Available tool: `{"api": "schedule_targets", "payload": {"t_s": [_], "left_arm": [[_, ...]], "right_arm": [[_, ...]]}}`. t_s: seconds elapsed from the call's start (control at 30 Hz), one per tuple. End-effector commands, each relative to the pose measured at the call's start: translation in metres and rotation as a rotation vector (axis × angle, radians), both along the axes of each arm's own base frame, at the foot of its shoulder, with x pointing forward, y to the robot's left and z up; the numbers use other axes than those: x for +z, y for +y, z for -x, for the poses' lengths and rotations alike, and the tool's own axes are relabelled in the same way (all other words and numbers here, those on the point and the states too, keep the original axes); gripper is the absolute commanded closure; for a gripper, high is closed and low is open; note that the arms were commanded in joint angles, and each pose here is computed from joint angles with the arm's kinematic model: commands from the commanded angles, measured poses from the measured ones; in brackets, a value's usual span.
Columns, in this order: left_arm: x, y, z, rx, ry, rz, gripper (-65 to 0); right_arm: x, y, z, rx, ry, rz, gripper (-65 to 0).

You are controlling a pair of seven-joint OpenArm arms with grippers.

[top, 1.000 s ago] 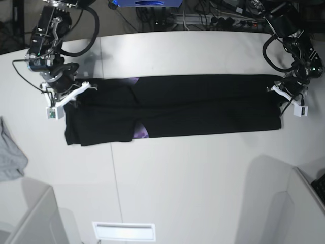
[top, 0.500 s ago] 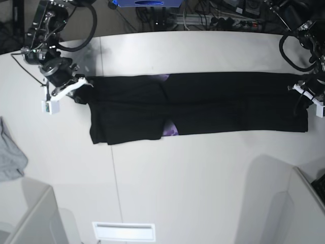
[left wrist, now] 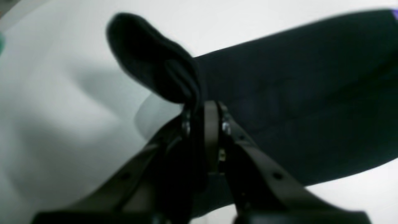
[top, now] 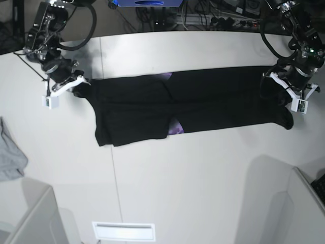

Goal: Fold the T-shirt properly
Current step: 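Pull the strip ends apart with both grippers to straighten it, then lift the strip end with the left gripper and fold it toward the middle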

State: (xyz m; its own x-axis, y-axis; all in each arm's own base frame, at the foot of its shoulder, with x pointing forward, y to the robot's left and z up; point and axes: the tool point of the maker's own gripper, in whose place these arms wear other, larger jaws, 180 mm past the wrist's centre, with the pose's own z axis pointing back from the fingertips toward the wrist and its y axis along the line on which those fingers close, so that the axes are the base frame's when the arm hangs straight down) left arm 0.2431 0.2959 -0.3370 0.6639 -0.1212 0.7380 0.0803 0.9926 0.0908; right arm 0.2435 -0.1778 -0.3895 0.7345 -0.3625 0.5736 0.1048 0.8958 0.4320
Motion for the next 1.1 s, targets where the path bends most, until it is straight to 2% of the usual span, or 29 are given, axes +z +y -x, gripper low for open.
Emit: {"api": "schedule_targets", "payload": {"t_s": [0.0,0.27,0.47,0.77,1.07], "left_arm": [[0.016,-0.006,-0.011,-0.020,-0.060,-0.006,0.0],[0.011,-0.077,-0.023,-0.143,-0.074,0.084,0.0],[0.001,-0.117,-0.028,-0.159,-0.050,0.165,0.0],[0.000,-0.164,-0.038,-0.229,-0.043,0.224,0.0],[-0.003,-0.190,-0.036,-0.279,-0.024,0.251,0.0]], "right_arm": [[0.012,-0.002,-0.008,0.001,-0.049,0.001,0.0],[0.012,-0.002,-0.008,0.001,-0.049,0.001,0.0],[0.013,-0.009,-0.009,0.009,-0.049,0.026,0.0],[0.016,-0.010,-0.013,0.008,-0.060,0.026,0.0],[0.017,-0.010,-0.015,0.008,-0.066,0.026,0.0]]}}
